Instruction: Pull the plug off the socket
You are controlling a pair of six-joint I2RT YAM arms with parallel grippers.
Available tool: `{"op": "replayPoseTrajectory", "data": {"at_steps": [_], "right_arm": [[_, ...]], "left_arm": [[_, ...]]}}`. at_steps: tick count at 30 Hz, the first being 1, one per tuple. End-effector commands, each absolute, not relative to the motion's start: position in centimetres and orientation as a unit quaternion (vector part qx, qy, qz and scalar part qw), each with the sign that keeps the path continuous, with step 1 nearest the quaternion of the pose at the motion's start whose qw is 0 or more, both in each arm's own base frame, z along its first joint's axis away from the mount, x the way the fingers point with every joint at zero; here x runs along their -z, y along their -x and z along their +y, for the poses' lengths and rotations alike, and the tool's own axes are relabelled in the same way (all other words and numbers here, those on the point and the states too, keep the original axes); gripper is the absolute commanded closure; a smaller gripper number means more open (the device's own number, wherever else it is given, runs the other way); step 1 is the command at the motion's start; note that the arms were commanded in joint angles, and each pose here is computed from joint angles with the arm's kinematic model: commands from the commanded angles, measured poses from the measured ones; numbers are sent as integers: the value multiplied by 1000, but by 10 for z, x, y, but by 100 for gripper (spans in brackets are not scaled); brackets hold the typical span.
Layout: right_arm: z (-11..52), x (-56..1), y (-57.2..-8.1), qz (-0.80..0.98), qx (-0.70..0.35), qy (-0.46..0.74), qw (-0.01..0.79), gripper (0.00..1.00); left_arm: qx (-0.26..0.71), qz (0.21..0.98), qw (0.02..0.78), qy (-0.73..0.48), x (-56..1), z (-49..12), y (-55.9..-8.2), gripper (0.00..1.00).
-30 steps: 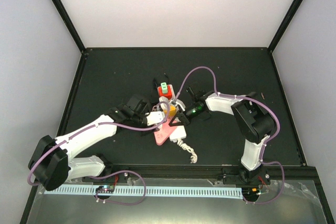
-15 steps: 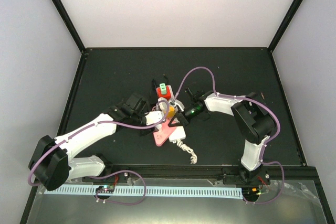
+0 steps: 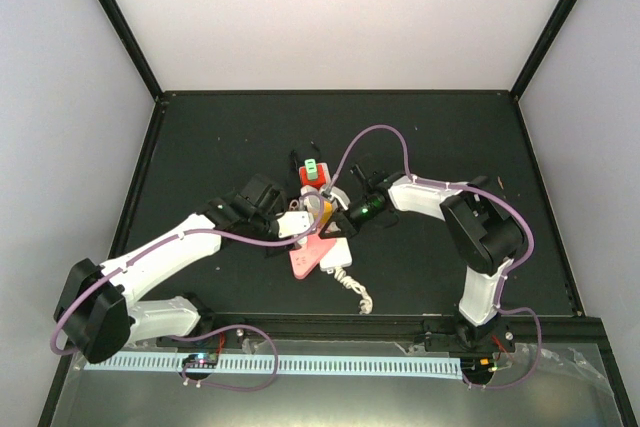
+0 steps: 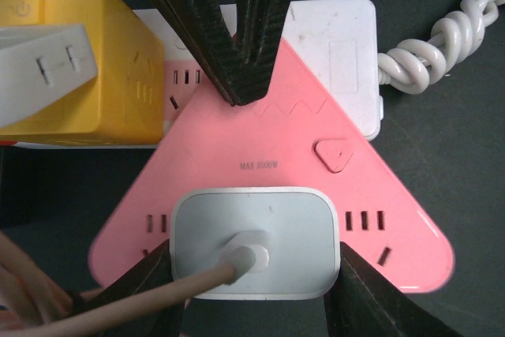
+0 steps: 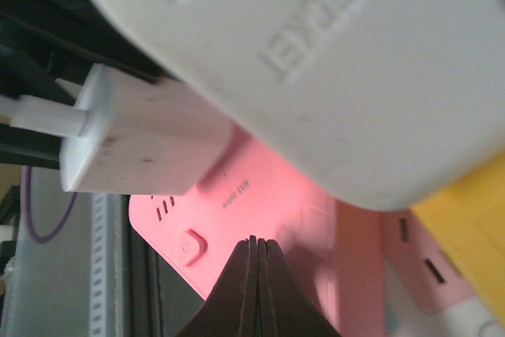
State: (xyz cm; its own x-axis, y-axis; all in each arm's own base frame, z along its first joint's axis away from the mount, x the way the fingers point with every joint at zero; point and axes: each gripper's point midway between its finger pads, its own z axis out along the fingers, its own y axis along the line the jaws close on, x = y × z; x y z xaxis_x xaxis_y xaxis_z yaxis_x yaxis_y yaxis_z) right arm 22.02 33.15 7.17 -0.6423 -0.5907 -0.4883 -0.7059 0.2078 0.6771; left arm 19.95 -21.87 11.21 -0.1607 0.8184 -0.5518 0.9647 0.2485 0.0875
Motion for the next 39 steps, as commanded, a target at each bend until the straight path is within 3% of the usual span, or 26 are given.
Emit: {"op": "replayPoseTrajectory", "data": {"at_steps": [1,13,24,39], "right_arm": [[308,-21,-222,832,-382,401,28,99],[313,-40,-221,815,-397,420,42,99],[325,-88,-219,765,-441,461,89,97],[330,-144,-215,720,-467,495,138,96]], "left_arm": [[191,733,268,-595,-141,-239,-196,77],[181,724,279,-604,-150,-233,-196,81],[155,748,309,-566,-184,-178,-201,82],[11,848,313,-427,-222,-54,-338,80]]}}
